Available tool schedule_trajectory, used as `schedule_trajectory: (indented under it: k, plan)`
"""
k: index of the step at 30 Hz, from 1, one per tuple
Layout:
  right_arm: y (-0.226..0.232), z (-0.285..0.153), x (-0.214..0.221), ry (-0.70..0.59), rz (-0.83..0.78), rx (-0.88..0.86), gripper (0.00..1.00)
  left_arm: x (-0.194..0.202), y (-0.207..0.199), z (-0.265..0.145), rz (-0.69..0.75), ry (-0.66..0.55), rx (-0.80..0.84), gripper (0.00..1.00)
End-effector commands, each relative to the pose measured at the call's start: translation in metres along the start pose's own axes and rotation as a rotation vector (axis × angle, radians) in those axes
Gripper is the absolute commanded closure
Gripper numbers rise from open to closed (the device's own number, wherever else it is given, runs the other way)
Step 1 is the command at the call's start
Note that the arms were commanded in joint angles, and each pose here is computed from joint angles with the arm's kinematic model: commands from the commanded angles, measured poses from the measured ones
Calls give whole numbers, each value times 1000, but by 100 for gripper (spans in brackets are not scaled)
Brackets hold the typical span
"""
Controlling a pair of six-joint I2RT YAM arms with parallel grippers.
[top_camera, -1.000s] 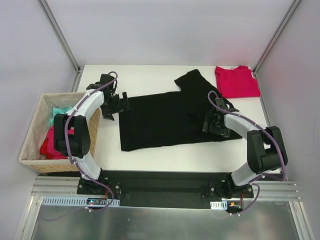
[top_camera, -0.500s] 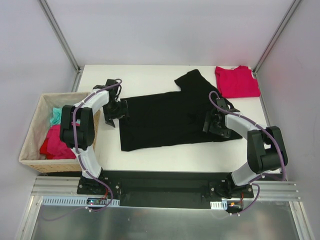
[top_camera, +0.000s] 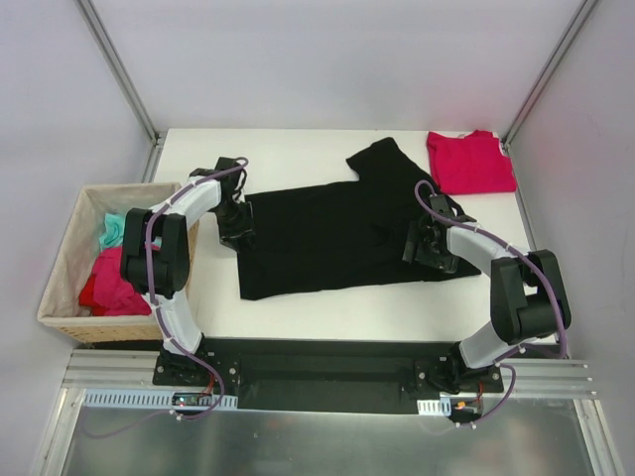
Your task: Fold and stack the t-shirts
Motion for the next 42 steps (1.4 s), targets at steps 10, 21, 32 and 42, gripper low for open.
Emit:
schedule_trajectory:
  k: [10,21,32,42]
  plan:
    - [2,4,-1,6,19,-9,15,4,-15,-16,52,-9,54,58]
    - [0,3,0,-2,19,-4,17,6,-8,0,24,30,-4,66]
    - [0,3,1,-1,19,-3,18,11,-3,0,10,9,-68,1]
    - [0,3,2,0,20,-12,18,12,-8,-2,-1,20,-7,1]
Point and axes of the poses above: each gripper's point midway between its finger pads, its own z axis out along the fingers, its own y axis along the line the jaws close on, x = y × z, the point moved 8 cm from there along -z, back along the fingers, and after that the axes turned 11 degrees about z, right-handed, at the moved point
